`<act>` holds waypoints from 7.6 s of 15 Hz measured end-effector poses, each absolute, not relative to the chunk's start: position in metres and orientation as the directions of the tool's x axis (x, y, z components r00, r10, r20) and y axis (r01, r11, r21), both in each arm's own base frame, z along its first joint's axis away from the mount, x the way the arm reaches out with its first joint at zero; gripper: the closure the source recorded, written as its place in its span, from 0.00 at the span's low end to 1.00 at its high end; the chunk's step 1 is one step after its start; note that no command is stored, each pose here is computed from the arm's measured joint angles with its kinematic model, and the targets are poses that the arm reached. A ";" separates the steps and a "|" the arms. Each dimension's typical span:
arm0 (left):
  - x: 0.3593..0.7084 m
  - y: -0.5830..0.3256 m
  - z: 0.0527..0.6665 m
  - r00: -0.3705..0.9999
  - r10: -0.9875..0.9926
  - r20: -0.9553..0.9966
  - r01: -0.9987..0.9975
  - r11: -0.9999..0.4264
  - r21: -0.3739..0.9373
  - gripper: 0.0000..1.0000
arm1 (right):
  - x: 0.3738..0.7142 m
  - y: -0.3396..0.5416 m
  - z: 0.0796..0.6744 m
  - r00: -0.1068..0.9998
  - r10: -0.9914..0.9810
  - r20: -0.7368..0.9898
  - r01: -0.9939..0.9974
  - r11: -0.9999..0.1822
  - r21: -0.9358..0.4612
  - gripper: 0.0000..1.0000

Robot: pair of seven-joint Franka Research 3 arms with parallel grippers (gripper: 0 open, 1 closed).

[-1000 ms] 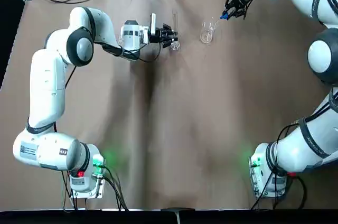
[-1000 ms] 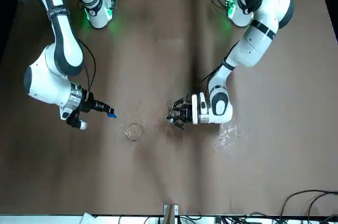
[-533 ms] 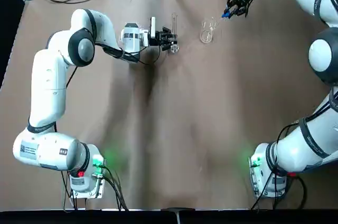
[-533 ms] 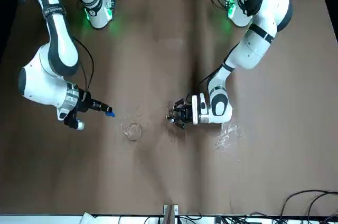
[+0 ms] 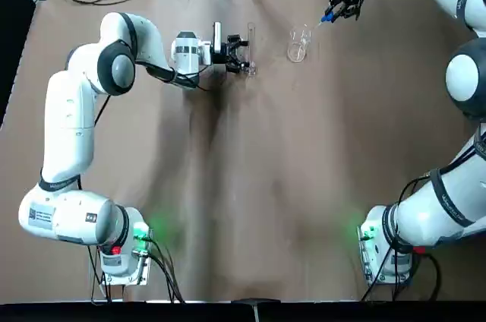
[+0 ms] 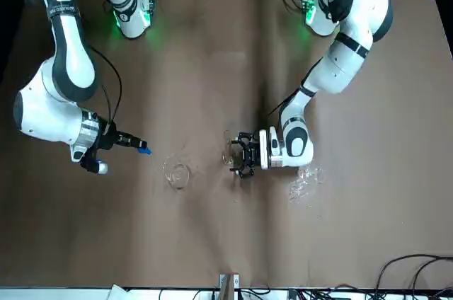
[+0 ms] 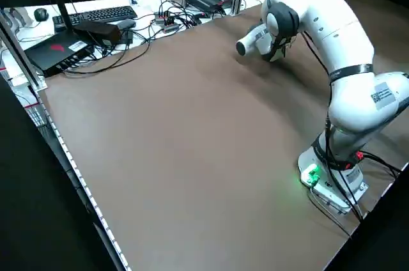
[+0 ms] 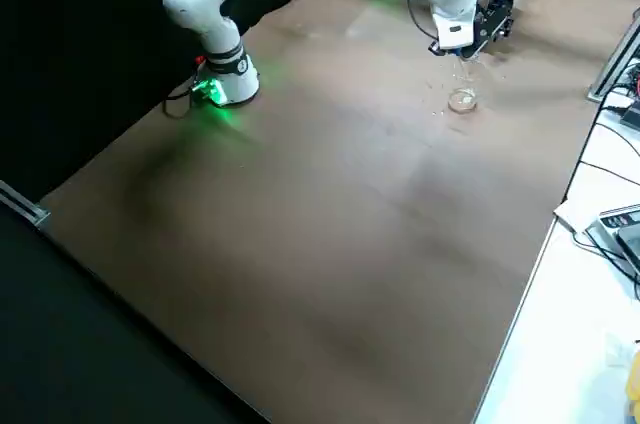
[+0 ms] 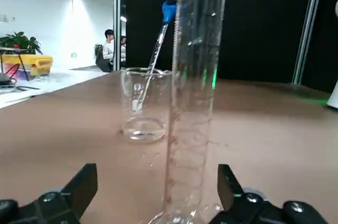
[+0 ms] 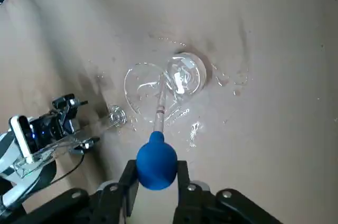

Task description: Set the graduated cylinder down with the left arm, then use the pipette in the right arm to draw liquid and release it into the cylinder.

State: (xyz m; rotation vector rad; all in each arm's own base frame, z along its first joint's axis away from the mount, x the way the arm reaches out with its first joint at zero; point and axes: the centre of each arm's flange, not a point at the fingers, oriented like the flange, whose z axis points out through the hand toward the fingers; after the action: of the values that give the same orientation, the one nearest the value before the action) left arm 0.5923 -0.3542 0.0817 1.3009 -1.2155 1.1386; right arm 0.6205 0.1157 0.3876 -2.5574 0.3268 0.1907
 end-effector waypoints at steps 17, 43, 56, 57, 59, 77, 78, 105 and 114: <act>0.684 -0.143 0.224 0.360 -0.424 0.831 -0.927 -0.060 0.371 0.00 | 0.627 0.102 0.415 0.961 -0.170 -0.218 -0.262 -0.810 -0.524 0.67; 0.580 -0.058 0.576 0.990 0.106 -0.097 0.105 -0.994 -0.016 0.00 | 0.621 0.100 0.461 0.952 -0.123 -0.280 -0.270 -0.767 -0.582 0.65; 0.575 -0.063 0.585 0.983 0.158 -0.097 0.156 -0.987 -0.027 0.00 | 0.615 0.139 0.496 0.940 -0.101 -0.326 -0.296 -0.718 -0.630 0.65; 0.575 -0.063 0.584 0.983 0.157 -0.098 0.156 -0.987 -0.027 0.00 | 0.614 0.143 0.498 0.939 -0.099 -0.328 -0.296 -0.716 -0.632 0.65; 0.575 -0.060 0.584 0.982 0.162 -0.098 0.160 -0.987 -0.027 0.00 | 0.610 0.150 0.501 0.936 -0.084 -0.343 -0.298 -0.708 -0.641 0.65; 0.576 -0.061 0.583 0.993 0.087 -0.080 0.079 -0.992 -0.094 0.00 | 0.594 0.192 0.528 0.922 -0.063 -0.381 -0.320 -0.677 -0.663 0.66; 0.576 -0.062 0.584 0.994 0.076 -0.081 0.068 -0.994 -0.090 0.00 | 0.592 0.197 0.529 0.921 -0.060 -0.385 -0.321 -0.677 -0.662 0.66; 0.557 -0.058 0.604 0.998 0.046 -0.051 0.045 -0.999 -0.008 0.00 | 0.587 0.243 0.534 0.933 -0.080 -0.351 -0.313 -0.663 -0.680 0.67; 0.557 -0.057 0.603 0.998 0.048 -0.051 0.048 -0.999 -0.008 0.00 | 0.585 0.249 0.529 0.935 -0.073 -0.347 -0.299 -0.685 -0.664 0.67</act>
State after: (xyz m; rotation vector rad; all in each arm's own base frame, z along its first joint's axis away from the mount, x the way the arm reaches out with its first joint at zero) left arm 0.5568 -0.0570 0.6028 3.1468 0.0754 -0.0812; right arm 0.5846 0.2493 0.5289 -2.3102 0.2618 0.3772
